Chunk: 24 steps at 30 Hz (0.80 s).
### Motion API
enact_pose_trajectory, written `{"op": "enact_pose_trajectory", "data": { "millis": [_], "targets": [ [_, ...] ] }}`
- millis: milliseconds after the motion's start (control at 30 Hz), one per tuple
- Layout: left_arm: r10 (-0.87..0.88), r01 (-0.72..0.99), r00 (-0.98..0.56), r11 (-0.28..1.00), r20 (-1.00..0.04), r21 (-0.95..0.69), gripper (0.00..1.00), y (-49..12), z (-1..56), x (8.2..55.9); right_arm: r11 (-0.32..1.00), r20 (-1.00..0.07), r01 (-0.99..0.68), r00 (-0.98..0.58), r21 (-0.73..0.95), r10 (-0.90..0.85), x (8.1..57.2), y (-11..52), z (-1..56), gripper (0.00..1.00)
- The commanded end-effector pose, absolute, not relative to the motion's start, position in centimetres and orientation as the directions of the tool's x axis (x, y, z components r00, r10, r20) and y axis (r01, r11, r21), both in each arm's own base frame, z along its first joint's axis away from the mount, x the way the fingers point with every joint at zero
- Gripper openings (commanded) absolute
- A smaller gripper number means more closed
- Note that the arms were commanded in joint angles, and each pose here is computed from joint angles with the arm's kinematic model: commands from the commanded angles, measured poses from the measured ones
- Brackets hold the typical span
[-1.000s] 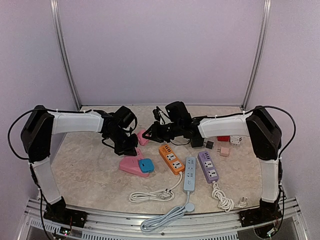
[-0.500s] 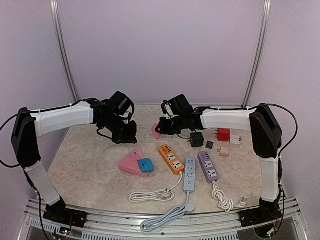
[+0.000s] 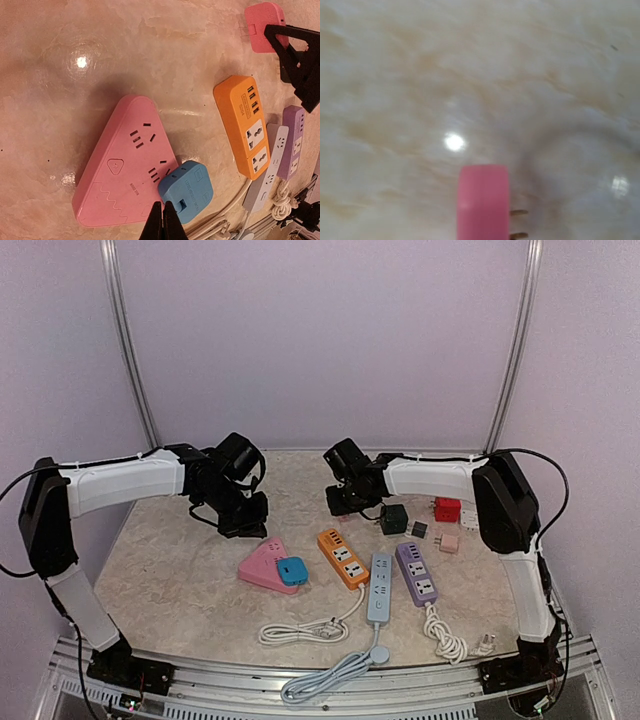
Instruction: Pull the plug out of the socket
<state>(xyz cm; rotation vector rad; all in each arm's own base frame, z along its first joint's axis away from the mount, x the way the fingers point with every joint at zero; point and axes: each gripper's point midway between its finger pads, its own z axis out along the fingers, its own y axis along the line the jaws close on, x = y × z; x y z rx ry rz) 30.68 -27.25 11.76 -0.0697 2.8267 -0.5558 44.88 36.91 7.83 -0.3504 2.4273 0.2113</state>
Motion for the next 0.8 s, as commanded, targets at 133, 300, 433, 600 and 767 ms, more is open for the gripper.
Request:
{"op": "enact_pose_trajectory", "data": {
  "millis": [133,300,433,600,767],
  "targets": [
    [-0.104,-0.003,-0.963,0.927,-0.25,-0.375,0.03,-26.8,12.0,30.4,0.961,-0.611,-0.257,-0.746,-0.103,-0.265,45.7,34.1,5.9,0.01],
    [-0.102,-0.004,-0.965,0.927,-0.243,-0.375,0.02,-26.9,11.7,30.4,0.959,-0.597,-0.264,-0.755,-0.102,-0.271,45.4,34.1,5.1,0.06],
    [-0.1,-0.003,-0.966,0.927,-0.239,-0.375,0.03,-27.0,11.6,30.4,0.958,-0.591,-0.271,-0.759,-0.093,-0.272,45.3,34.3,4.8,0.17],
    [-0.099,-0.004,-0.967,0.928,-0.236,-0.372,0.02,-27.0,11.3,30.4,0.957,-0.591,-0.283,-0.761,-0.069,-0.267,45.0,34.7,5.0,0.29],
    [-0.099,-0.006,-0.968,0.928,-0.232,-0.373,0.02,-27.1,11.1,30.4,0.956,-0.592,-0.289,-0.763,-0.046,-0.259,44.7,34.8,5.2,0.35]
  ]
}}
